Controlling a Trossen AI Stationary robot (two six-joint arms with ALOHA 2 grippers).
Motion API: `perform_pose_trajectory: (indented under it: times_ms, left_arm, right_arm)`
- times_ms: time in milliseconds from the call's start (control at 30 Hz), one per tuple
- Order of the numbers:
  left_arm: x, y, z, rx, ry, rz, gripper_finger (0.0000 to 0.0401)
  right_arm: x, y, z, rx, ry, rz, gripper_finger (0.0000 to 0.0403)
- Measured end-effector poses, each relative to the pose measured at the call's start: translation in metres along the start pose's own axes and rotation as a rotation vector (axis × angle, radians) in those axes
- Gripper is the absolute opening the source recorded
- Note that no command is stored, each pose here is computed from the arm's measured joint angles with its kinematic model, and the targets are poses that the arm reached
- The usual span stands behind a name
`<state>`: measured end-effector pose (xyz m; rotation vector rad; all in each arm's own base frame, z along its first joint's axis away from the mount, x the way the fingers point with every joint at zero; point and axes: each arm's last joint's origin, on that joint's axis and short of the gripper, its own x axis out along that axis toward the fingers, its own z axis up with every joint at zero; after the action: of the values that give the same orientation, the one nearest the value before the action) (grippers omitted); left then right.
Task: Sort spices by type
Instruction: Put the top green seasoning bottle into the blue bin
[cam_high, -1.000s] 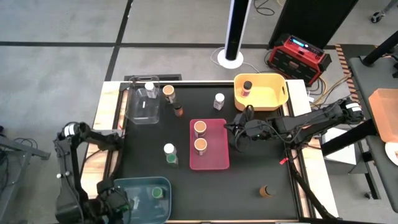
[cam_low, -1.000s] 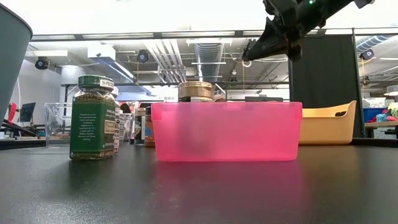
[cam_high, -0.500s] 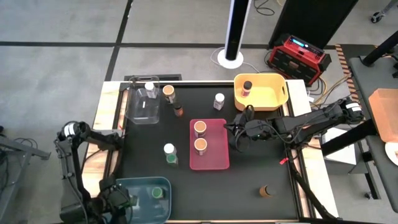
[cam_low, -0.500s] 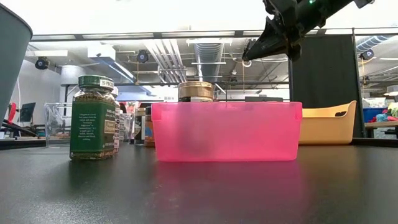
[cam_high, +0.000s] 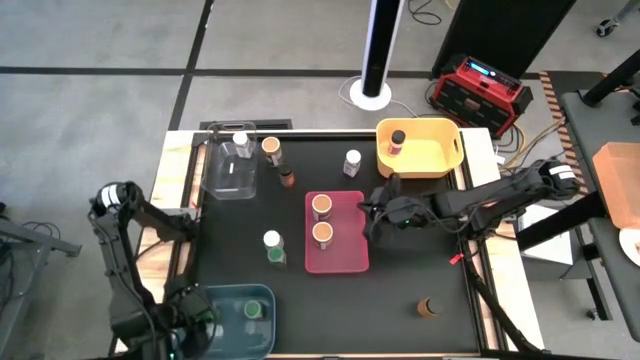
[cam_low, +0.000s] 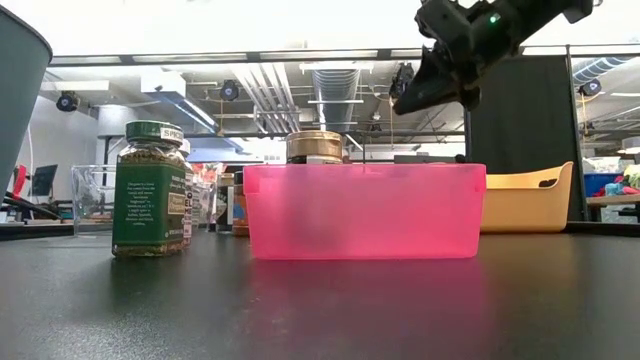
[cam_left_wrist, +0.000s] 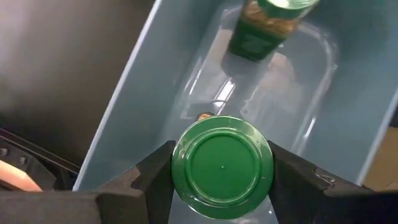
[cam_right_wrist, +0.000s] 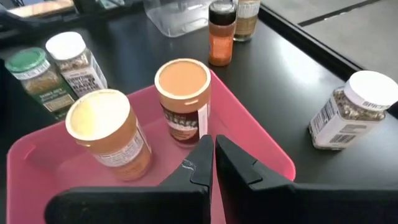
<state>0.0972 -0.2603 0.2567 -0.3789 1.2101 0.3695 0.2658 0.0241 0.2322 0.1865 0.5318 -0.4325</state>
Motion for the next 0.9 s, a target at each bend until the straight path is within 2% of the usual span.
perform_pose_trajectory:
  times_ms: [367, 900]
  left_arm:
    - [0.018, 0.005, -0.008, 0.014, 0.029, 0.045, 0.0190]
    - [0.019, 0.005, -0.009, -0.016, 0.011, 0.048, 0.0201]
  right_arm:
    - [0.005, 0.004, 0.004, 0.000, -0.054, 0.021, 0.0009]
    - [0.004, 0.004, 0.004, -0.008, -0.054, 0.022, 0.0009]
